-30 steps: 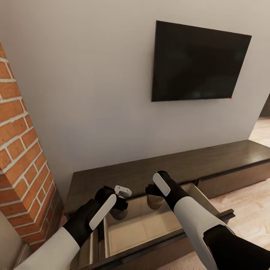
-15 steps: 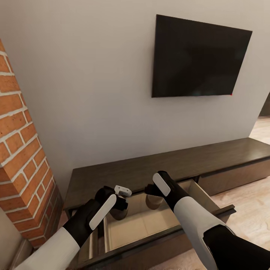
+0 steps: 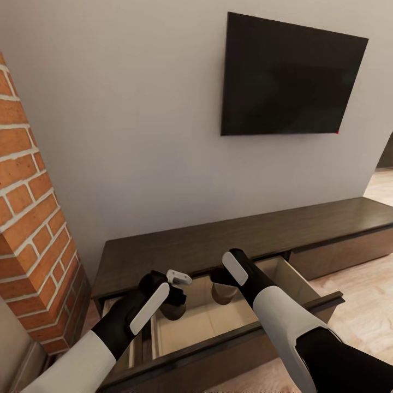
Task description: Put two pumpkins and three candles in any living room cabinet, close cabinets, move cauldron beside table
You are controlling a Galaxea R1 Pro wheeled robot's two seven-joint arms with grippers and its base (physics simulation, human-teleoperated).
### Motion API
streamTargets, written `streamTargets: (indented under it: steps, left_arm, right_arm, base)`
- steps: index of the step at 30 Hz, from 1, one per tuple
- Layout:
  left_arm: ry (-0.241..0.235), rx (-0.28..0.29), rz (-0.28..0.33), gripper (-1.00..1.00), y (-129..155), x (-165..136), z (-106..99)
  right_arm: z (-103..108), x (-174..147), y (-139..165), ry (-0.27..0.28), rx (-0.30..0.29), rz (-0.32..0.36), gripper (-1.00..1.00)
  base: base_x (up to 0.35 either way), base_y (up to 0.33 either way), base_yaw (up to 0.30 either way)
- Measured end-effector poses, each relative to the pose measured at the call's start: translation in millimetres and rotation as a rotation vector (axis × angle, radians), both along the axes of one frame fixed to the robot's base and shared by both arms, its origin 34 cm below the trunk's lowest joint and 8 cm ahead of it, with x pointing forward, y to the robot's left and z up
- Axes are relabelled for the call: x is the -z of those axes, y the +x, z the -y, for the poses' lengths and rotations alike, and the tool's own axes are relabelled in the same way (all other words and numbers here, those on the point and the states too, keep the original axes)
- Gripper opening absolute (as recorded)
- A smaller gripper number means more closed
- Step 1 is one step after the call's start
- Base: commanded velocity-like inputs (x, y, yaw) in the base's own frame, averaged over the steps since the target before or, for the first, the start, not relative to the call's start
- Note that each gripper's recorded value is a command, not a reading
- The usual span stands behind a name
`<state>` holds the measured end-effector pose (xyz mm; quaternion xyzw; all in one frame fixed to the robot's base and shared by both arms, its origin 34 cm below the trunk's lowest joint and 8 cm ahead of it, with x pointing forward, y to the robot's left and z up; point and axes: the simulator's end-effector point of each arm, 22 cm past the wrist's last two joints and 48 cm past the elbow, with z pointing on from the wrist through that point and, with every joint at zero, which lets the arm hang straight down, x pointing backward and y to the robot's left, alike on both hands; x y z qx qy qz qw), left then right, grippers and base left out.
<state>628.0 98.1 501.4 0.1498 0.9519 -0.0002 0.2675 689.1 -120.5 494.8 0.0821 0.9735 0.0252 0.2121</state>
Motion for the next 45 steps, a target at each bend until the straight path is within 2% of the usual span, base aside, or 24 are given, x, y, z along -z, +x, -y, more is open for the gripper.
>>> streamTargets:
  steps: [8, 20, 28, 45]
  left_arm:
    - [-0.001, 0.000, -0.002, -1.00, -4.9, 18.1, 0.3]
    - [-0.001, 0.002, -0.057, -1.00, -8.1, 47.8, 2.9]
    - [-0.007, 0.001, -0.069, -1.00, -9.0, 53.0, 3.5]
    - [0.000, -0.003, -0.128, -1.00, -13.2, 87.5, 2.0]
  right_arm:
    - [-0.1, 18.1, -4.7, 0.001, 0.000, -0.001, -1.00]
    - [-0.3, 49.1, -7.4, 0.001, -0.001, -0.052, -1.00]
    - [-1.7, 54.8, -8.7, -0.036, -0.034, -0.053, -1.00]
    - [-3.7, 92.7, -13.8, -0.038, -0.047, -0.110, -1.00]
  base:
    - [0.000, 0.000, 0.000]
    - [0.000, 0.000, 0.000]
    - [0.000, 0.000, 0.000]
    - [0.000, 0.000, 0.000]
